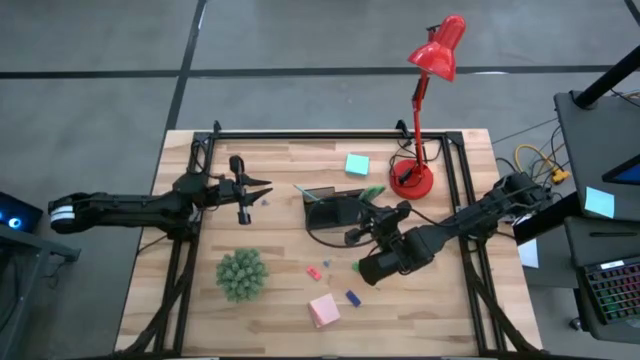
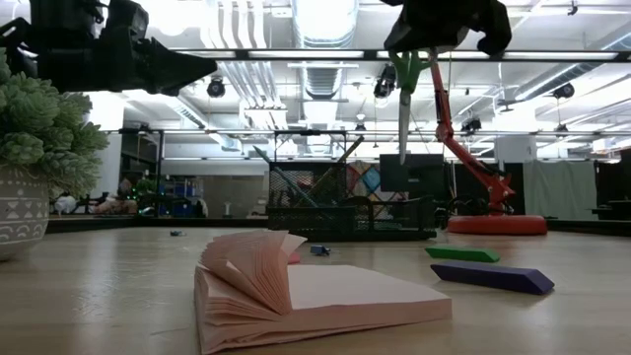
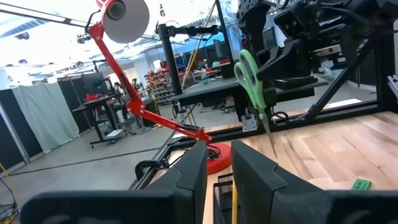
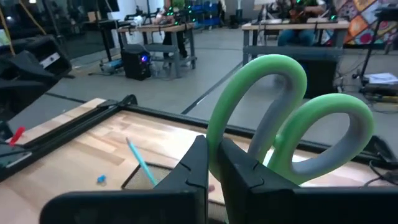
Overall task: Pick and place office supplies into organizer
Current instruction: Put the green scissors into the black desk organizer
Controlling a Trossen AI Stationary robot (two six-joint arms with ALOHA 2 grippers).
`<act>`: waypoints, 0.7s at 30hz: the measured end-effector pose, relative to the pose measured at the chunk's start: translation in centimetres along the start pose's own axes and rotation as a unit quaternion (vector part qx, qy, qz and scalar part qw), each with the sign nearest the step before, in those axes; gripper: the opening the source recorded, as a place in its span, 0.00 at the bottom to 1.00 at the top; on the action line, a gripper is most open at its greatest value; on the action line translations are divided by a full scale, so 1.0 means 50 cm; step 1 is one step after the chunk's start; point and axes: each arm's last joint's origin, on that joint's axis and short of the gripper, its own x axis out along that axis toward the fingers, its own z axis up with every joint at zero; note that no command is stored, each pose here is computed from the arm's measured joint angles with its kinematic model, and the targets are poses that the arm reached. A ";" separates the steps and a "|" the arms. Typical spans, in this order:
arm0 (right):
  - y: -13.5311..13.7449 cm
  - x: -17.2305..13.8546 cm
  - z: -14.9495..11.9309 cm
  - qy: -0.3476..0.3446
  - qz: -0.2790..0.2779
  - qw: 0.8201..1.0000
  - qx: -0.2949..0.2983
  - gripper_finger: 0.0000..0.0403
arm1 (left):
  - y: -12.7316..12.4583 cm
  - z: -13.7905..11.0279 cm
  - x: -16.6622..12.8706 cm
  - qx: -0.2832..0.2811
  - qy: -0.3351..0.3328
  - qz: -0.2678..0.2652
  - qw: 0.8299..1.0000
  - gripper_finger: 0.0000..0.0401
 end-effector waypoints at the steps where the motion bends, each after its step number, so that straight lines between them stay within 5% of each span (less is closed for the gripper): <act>1: 0.002 0.003 0.002 -0.005 -0.003 1.000 -0.002 0.03 | 0.000 0.000 0.000 0.000 0.000 0.000 1.000 0.15; 21: 0.021 0.062 0.036 -0.020 -0.032 0.999 -0.012 0.03 | 0.000 0.002 0.001 0.001 -0.002 0.000 1.000 0.15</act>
